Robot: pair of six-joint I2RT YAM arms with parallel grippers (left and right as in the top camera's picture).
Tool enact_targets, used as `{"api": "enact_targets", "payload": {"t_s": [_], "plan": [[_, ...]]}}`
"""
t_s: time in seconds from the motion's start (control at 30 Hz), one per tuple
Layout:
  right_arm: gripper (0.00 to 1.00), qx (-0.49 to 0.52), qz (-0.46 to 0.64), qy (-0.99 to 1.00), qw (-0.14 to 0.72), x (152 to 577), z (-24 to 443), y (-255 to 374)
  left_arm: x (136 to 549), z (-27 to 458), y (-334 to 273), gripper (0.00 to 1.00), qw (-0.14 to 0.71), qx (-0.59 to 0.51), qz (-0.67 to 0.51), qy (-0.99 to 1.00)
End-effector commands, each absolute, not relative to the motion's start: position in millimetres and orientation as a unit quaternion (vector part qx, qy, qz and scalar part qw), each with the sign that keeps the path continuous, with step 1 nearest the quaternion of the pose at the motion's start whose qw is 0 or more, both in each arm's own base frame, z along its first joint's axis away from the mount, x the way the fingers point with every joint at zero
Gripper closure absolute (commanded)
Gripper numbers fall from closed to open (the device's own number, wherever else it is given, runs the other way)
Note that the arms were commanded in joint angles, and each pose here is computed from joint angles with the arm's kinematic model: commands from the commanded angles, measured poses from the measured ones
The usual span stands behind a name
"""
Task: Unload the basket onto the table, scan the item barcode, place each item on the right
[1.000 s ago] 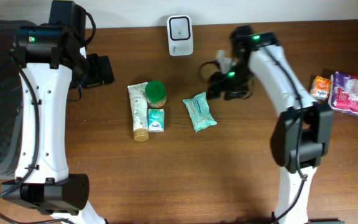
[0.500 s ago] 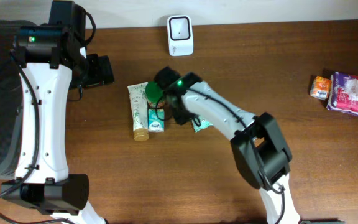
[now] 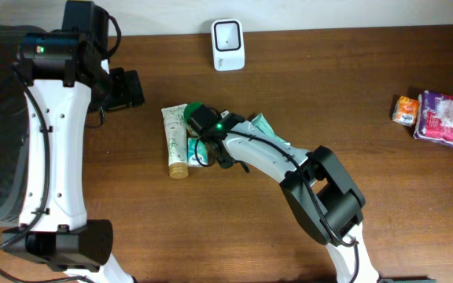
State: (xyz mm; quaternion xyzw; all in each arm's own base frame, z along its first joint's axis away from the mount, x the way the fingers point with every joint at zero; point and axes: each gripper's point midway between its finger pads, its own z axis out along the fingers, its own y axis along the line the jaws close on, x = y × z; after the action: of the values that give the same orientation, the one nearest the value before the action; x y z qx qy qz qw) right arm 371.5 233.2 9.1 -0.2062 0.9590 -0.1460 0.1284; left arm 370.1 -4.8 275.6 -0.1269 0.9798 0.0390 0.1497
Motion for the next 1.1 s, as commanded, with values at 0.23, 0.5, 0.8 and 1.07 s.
{"api": "enact_targets", "payload": {"t_s": [0.23, 0.5, 0.8, 1.07], "plan": [[0.31, -0.31, -0.224, 0.919, 0.098, 380.1, 44.6, 210.5, 369.1, 278.9, -2.6, 0.01, 0.155, -0.133, 0.041, 0.978], [0.42, -0.255, -0.08, 0.963, 0.045, 393.1, -3.7, 166.1, 369.2, 279.0, -2.6, 0.01, 0.155, -0.134, 0.041, 0.978], [0.52, -0.033, 0.271, 0.96, -0.068, 375.3, 27.6, 189.0, 369.1, 278.9, -2.6, 0.01, 0.155, -0.133, 0.041, 0.978], [0.41, -0.092, 0.078, 0.993, -0.012, 388.7, 65.1, 174.2, 369.1, 278.9, -2.6, 0.01, 0.155, -0.133, 0.041, 0.978]]}}
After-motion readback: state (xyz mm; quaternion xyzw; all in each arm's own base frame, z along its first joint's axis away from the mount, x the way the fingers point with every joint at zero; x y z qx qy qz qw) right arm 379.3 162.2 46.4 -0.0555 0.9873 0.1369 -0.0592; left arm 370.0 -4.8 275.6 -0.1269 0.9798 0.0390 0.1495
